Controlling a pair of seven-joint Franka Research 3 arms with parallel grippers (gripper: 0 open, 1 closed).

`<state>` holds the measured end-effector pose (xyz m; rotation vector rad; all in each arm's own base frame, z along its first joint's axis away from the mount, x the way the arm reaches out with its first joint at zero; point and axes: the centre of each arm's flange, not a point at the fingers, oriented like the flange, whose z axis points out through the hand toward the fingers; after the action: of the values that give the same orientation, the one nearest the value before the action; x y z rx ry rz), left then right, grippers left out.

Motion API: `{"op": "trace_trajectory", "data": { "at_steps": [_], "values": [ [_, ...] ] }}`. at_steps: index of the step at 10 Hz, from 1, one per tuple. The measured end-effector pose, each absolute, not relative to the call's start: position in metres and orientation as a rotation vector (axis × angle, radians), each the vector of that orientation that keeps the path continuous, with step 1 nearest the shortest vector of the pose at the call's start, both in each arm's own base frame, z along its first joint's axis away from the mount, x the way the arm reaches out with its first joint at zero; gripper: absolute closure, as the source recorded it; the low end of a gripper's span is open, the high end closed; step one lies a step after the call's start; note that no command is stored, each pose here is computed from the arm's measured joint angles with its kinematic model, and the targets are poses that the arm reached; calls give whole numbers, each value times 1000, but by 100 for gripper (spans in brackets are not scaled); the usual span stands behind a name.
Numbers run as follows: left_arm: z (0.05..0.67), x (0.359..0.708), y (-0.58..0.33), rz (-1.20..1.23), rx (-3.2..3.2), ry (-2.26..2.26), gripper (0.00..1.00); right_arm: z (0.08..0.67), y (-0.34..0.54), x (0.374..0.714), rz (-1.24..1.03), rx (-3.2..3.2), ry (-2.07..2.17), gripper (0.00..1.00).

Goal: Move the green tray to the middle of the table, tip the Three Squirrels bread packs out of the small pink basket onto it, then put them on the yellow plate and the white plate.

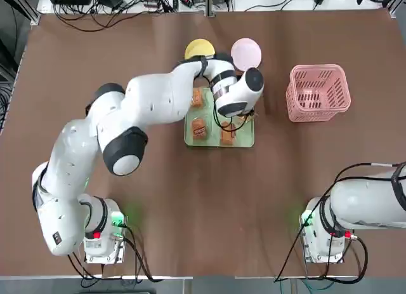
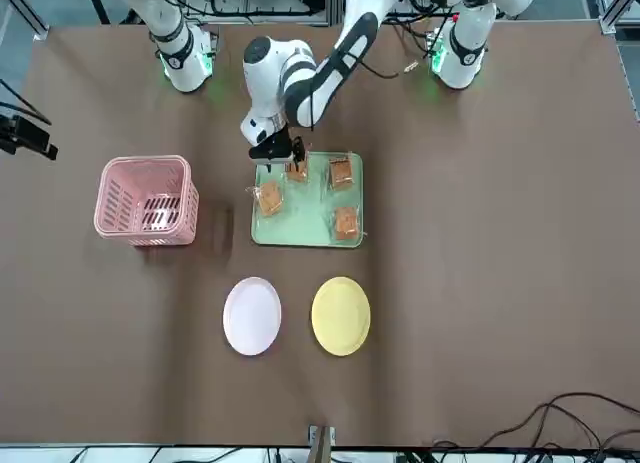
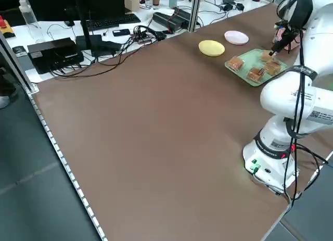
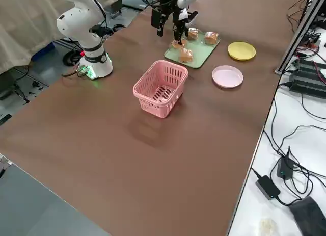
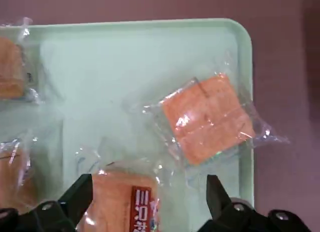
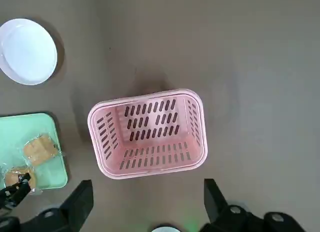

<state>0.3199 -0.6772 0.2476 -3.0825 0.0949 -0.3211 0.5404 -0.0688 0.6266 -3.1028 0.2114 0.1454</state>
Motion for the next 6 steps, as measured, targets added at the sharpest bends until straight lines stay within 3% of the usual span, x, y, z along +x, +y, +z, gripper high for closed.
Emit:
{"op": "trace_trajectory", "data": {
  "at_steps": [3, 6],
  "values": [
    [242, 310, -688, -360, -3095, 131, 0, 627, -69, 540, 145, -3103, 212, 2],
    [221, 330, -684, -413, -3124, 121, 0, 627, -69, 540, 146, -3103, 212, 2]
  ]
}}
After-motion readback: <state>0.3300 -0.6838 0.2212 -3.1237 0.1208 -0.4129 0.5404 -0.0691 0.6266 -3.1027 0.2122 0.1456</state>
